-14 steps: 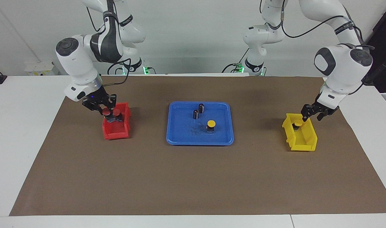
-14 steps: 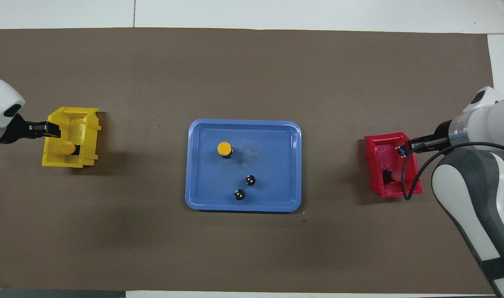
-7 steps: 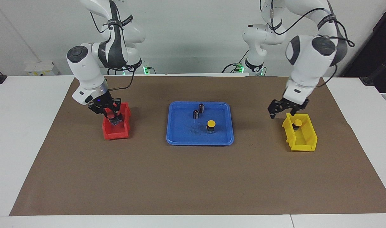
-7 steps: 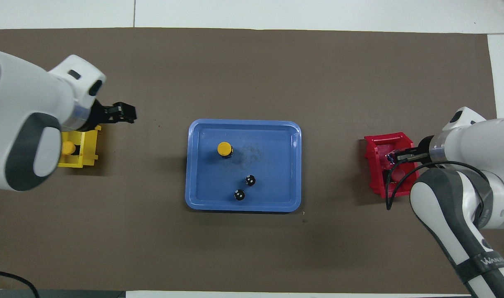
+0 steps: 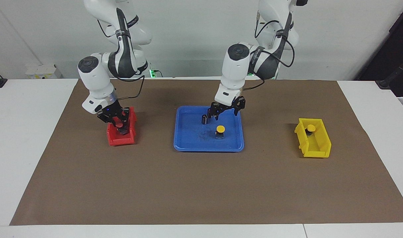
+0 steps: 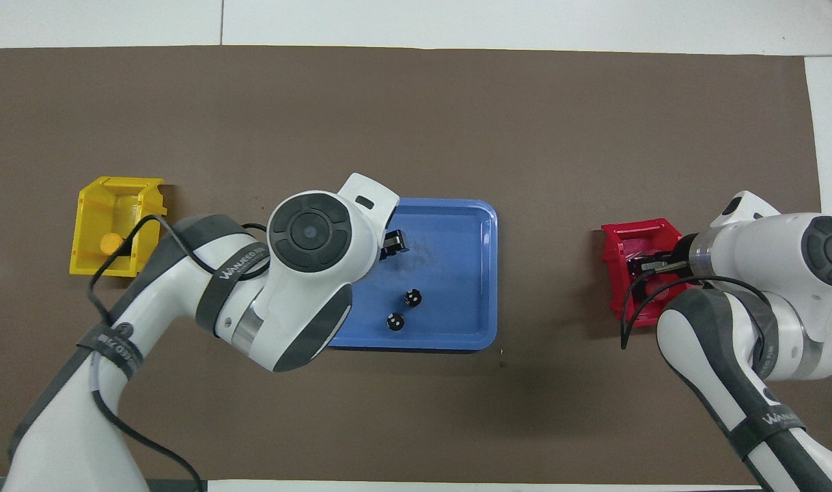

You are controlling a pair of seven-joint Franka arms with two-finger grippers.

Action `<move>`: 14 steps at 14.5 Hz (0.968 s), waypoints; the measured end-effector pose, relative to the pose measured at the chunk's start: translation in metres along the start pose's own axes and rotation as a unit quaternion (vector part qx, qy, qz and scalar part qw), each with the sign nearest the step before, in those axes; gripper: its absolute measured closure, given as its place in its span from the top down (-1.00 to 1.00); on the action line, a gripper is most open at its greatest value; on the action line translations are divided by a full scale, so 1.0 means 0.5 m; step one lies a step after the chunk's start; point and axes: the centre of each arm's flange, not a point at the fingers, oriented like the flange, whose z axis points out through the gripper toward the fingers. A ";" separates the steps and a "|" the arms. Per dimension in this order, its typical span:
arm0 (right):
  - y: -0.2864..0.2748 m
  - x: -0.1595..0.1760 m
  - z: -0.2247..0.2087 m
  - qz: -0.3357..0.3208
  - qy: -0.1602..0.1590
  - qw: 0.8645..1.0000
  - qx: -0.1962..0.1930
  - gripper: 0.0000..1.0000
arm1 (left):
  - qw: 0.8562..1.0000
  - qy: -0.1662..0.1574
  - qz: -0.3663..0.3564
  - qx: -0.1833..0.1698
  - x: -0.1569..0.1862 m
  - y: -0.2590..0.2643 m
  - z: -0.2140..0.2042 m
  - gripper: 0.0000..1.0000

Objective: Sort red and yellow buttons by color
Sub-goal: 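Reach the left gripper into the tray and grasp the remaining yellow button, then carry the yellow button to the yellow bin while the right gripper withdraws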

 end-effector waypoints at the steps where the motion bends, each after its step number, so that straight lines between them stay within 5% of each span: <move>1: -0.010 0.001 0.002 0.000 -0.001 1.000 0.000 -0.16 | 1.000 -0.002 -0.001 0.002 -0.010 0.015 0.028 0.96; 3: -0.017 0.002 0.002 -0.003 -0.001 1.000 0.001 0.07 | 1.000 -0.005 -0.003 0.005 -0.014 0.028 0.068 0.89; 8: 0.043 0.013 -0.032 -0.026 -0.007 1.000 0.001 0.27 | 1.000 0.010 -0.009 0.011 0.021 0.010 0.080 0.70; 12: 0.109 0.056 -0.187 -0.025 -0.037 0.999 0.009 0.40 | 1.000 0.020 -0.013 0.008 0.041 0.002 0.070 0.62; 14: 0.096 0.078 -0.288 -0.016 -0.038 0.999 0.009 0.67 | 1.000 0.021 -0.014 0.007 0.042 0.003 0.070 0.32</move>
